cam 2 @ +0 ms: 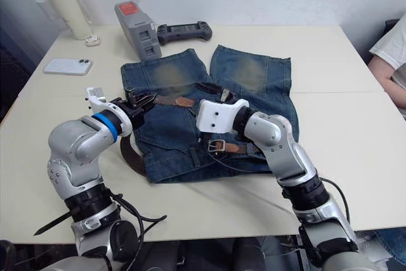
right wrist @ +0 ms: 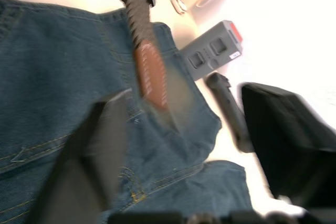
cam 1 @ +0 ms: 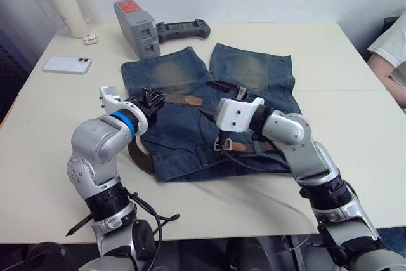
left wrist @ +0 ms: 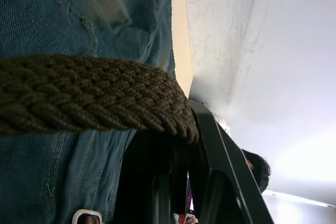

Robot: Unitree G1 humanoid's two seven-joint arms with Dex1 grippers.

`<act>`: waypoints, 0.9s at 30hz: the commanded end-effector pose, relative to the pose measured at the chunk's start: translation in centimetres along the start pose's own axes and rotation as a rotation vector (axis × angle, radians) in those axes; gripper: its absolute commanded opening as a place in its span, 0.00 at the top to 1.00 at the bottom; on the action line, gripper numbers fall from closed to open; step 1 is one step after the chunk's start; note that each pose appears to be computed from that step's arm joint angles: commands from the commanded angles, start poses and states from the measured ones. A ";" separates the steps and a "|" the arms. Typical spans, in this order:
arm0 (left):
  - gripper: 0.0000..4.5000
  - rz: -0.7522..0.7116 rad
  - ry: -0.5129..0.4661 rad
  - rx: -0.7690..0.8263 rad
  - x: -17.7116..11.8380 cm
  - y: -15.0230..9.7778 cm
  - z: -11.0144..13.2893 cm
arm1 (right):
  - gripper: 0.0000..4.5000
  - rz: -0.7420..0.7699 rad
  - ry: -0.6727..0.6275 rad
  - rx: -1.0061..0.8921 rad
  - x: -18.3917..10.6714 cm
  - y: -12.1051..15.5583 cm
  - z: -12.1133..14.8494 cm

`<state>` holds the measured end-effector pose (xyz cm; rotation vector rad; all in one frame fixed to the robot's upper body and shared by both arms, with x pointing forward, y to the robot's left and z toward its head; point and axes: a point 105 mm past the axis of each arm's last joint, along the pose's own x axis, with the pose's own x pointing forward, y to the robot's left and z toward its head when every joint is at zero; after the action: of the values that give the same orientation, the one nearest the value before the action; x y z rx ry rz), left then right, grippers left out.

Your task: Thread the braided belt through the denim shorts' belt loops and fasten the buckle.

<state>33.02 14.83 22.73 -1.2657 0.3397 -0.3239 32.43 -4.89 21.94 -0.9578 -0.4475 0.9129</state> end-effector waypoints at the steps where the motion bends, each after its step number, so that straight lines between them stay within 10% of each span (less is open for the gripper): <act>1: 1.00 -0.085 -0.015 0.136 -1.1 -1.2 1.3 | 0.02 0.135 -0.022 0.156 -2.6 0.4 0.4; 13: 1.00 -0.073 0.271 0.529 -3.5 1.6 -1.5 | 0.02 0.475 0.017 0.595 -7.4 0.5 2.7; 27: 1.00 0.034 0.264 0.469 -4.9 4.9 -4.0 | 0.02 0.458 0.072 0.638 -7.8 -1.1 2.8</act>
<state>27.82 15.71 18.68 -0.6620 0.4638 -0.5480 26.32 -10.11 23.75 -0.4686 0.1811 1.3641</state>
